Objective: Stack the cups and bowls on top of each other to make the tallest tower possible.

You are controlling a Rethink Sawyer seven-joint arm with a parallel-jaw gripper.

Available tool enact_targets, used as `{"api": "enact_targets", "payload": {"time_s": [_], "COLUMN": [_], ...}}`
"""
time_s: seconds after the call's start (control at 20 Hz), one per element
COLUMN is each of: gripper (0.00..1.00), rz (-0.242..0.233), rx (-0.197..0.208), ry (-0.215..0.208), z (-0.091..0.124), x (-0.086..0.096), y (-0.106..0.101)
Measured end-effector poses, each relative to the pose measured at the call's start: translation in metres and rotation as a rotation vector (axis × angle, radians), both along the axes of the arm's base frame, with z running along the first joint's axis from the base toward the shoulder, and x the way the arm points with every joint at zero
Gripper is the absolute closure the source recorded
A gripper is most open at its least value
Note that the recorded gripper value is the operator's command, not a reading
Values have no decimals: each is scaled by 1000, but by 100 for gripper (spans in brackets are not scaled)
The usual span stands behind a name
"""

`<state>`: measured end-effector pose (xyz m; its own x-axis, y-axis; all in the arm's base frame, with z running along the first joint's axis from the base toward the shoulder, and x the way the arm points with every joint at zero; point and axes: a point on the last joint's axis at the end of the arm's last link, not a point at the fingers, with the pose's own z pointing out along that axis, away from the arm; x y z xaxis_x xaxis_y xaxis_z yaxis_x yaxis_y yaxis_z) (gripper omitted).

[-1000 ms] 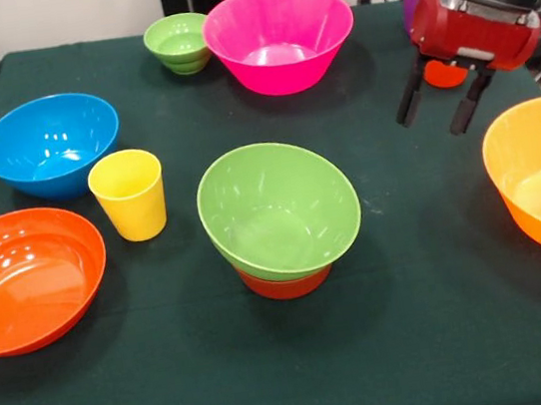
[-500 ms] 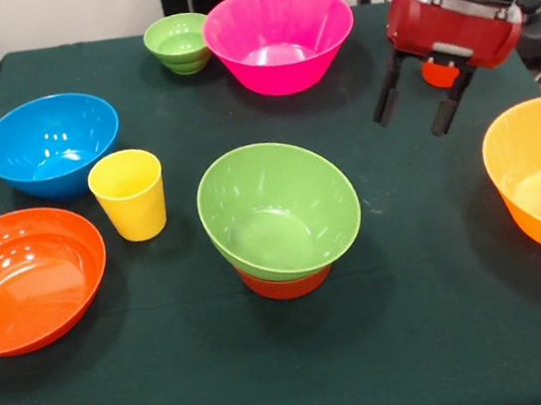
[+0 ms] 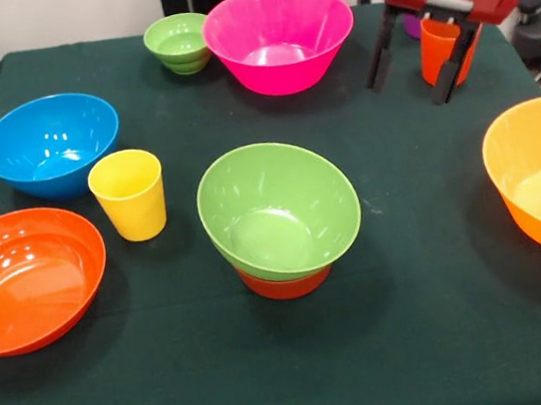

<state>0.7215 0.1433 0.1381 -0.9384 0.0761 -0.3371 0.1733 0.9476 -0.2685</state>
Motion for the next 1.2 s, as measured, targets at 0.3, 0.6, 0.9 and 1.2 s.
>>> {"api": "enact_targets", "payload": {"time_s": [0.3, 0.6, 0.9, 1.2], "gripper": [0, 0, 0, 0], "rz": [-14, -10, 2, 11], "rx": [13, 24, 30, 39], "ry": [6, 7, 1, -7], "z": [10, 5, 4, 0], "x": [0, 1, 4, 10], "y": [4, 14, 27, 39]}}
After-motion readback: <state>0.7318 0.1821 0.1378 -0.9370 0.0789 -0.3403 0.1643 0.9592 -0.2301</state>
